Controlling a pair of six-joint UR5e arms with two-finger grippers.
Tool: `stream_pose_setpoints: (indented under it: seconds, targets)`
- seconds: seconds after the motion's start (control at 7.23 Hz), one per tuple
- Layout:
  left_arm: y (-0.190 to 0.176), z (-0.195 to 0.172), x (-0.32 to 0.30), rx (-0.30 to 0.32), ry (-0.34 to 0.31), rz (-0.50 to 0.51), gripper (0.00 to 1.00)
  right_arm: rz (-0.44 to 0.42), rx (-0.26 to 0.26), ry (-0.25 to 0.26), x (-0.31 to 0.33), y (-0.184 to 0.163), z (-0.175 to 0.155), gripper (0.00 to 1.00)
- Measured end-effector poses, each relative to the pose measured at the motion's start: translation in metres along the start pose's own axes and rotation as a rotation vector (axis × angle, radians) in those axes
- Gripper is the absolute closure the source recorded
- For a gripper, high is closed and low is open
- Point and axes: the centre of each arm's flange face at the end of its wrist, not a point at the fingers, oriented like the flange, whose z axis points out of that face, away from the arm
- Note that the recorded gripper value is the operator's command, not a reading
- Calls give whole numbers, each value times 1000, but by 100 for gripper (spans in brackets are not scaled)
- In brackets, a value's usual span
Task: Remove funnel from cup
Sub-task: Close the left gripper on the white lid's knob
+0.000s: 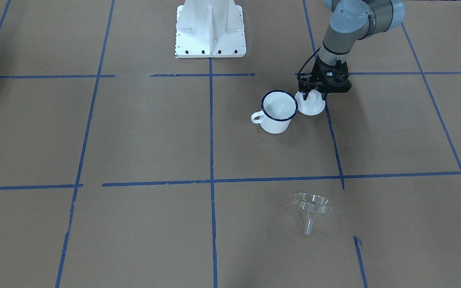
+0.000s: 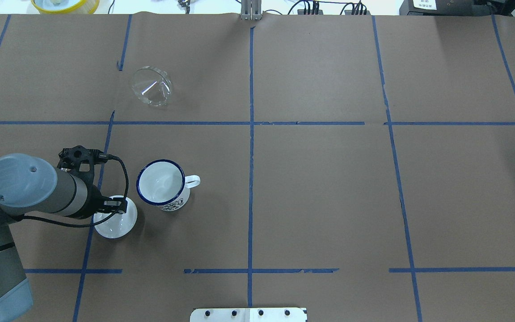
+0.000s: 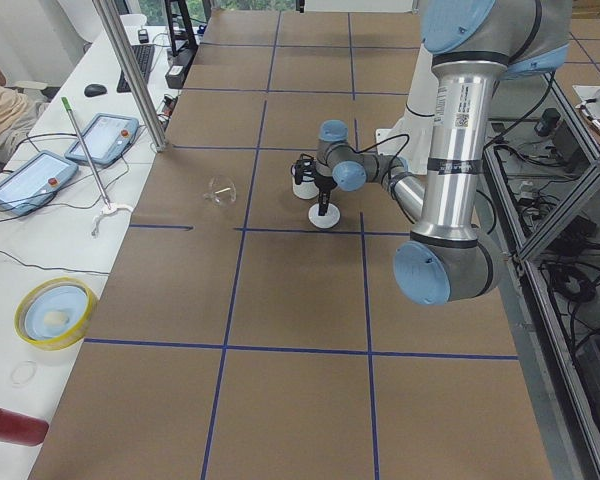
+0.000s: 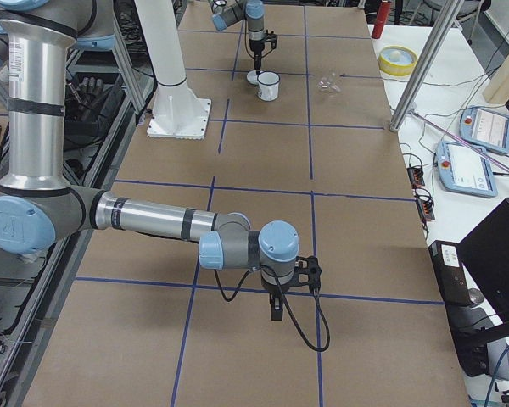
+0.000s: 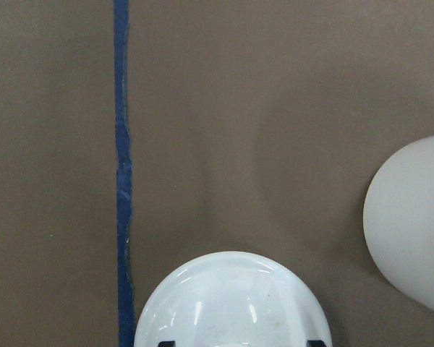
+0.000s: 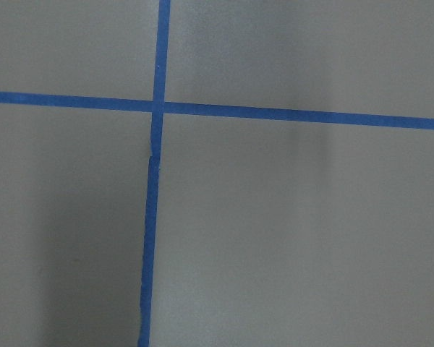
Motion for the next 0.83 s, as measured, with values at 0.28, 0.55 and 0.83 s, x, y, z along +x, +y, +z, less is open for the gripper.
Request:
stream_pose_setpoints:
  seconds: [0.28,0.55,0.83]
  targets:
    - [2,0,-3,-2,-3,-1,39,0,0,0,0,0,0,0]
    - [2,-1,-2,-3,1,1,44,0,0,0,0,0,0,0]
    - [2,0,-1,-5,1,1,44,0,0,0,0,0,0,0]
